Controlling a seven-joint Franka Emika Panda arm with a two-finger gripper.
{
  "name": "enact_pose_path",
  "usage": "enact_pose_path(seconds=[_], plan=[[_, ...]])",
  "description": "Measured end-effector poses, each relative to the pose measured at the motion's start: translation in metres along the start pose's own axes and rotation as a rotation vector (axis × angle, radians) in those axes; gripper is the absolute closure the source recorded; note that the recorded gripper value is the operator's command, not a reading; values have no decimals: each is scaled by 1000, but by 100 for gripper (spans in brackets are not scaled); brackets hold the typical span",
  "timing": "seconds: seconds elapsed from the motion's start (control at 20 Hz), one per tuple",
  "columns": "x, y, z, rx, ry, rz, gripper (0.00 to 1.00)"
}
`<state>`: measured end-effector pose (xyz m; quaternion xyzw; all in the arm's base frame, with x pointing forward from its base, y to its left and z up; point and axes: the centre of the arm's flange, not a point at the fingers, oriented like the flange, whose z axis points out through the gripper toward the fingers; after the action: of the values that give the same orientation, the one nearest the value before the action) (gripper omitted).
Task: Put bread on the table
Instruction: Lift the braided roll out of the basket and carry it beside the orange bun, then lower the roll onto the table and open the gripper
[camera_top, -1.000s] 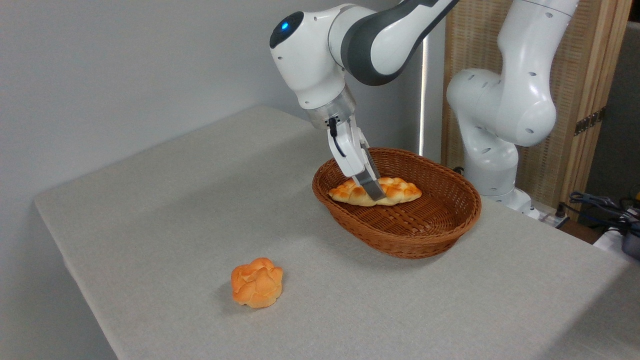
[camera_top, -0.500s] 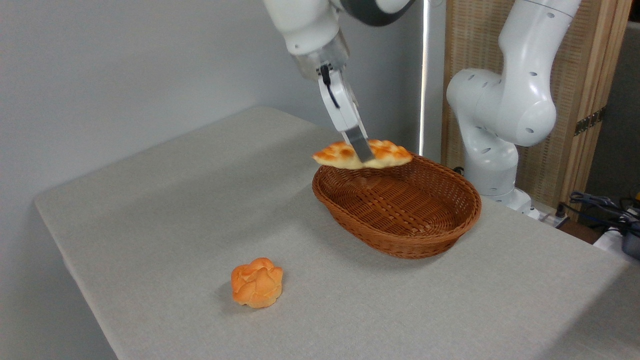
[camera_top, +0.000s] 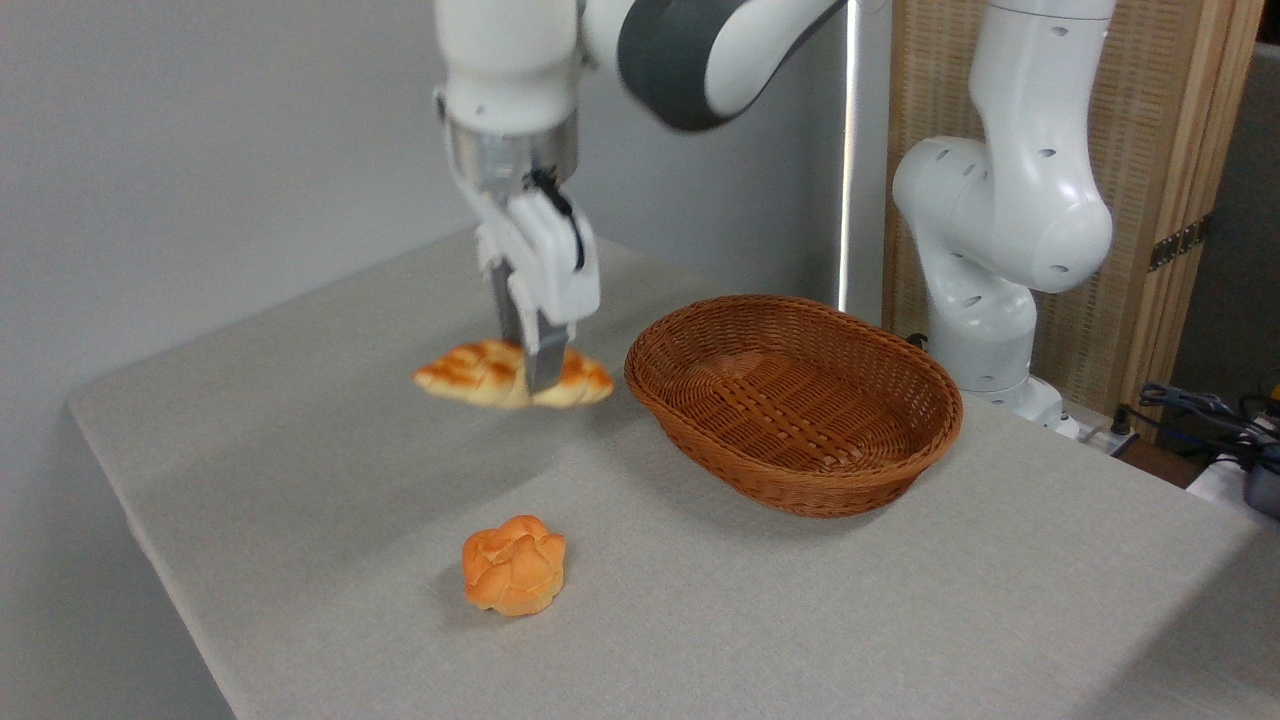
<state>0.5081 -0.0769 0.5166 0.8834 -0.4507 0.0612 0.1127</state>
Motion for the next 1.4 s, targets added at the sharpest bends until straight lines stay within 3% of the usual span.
enact_pose_path(seconds=[0.15, 0.3, 0.6, 1.0, 1.4], plan=[[6, -14, 27, -1, -15, -67, 42], [7, -20, 45, -21, -42, -114, 35], [9, -24, 70, -47, -80, -133, 7], [16, -19, 89, -67, -108, -117, 0], [18, -25, 69, -41, -77, -121, 0]])
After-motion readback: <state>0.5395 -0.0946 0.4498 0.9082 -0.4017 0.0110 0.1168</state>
